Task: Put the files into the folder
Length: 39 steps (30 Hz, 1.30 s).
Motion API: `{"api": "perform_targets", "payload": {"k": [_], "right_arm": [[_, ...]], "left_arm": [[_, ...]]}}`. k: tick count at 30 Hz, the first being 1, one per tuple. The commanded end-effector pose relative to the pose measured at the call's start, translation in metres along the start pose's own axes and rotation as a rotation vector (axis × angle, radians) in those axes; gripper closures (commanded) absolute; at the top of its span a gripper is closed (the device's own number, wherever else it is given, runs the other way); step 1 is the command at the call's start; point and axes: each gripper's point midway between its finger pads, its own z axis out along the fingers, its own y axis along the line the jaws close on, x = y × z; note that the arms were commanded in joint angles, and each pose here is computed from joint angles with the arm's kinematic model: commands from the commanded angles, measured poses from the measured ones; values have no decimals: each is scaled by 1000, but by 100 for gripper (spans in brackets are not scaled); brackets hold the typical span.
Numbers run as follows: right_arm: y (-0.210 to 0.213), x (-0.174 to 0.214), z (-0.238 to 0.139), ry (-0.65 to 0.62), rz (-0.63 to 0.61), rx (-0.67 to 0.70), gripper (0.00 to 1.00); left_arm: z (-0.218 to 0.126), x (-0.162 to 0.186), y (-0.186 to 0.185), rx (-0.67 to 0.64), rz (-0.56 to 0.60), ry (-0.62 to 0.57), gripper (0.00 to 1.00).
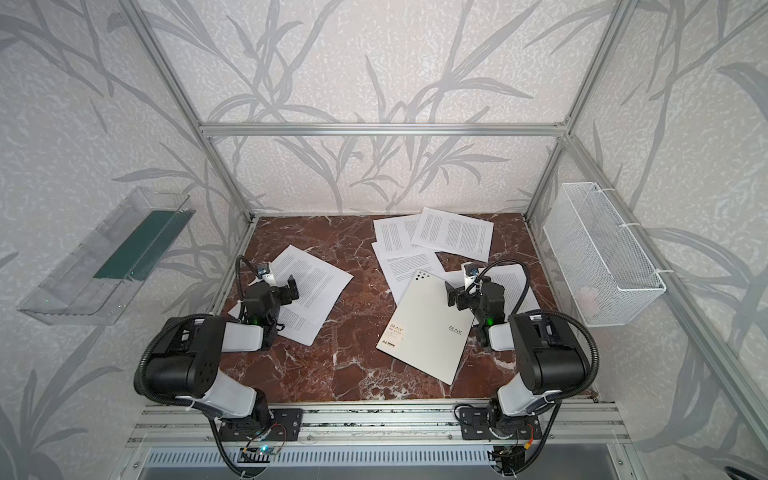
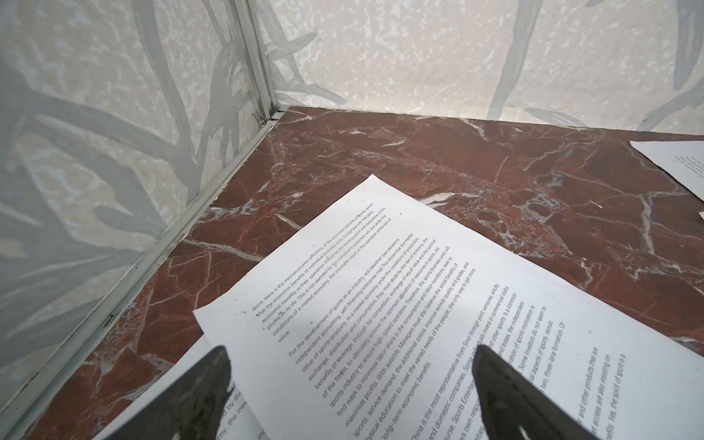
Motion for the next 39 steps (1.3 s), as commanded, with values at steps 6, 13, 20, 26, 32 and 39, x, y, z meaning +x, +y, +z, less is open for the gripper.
{"api": "perform_targets", "payload": {"k": [6, 13, 20, 26, 32, 39], "right_arm": [[0, -7, 1, -27, -18, -4, 1], [0, -8, 1, -29, -18, -4, 1], [0, -8, 1, -28, -18, -4, 1], [0, -7, 1, -28, -18, -4, 1], [0, -7, 1, -28, -19, -5, 1], [0, -8, 1, -28, -18, -4, 1]], "left_arm": [[3, -6, -2, 9, 4, -15, 1], [3, -6, -2, 8, 4, -15, 1], [3, -6, -3, 9, 7, -16, 1], [3, -7, -2, 7, 7, -18, 1], [2, -6, -3, 8, 9, -18, 1], [2, -6, -3, 7, 12, -18, 1]]}}
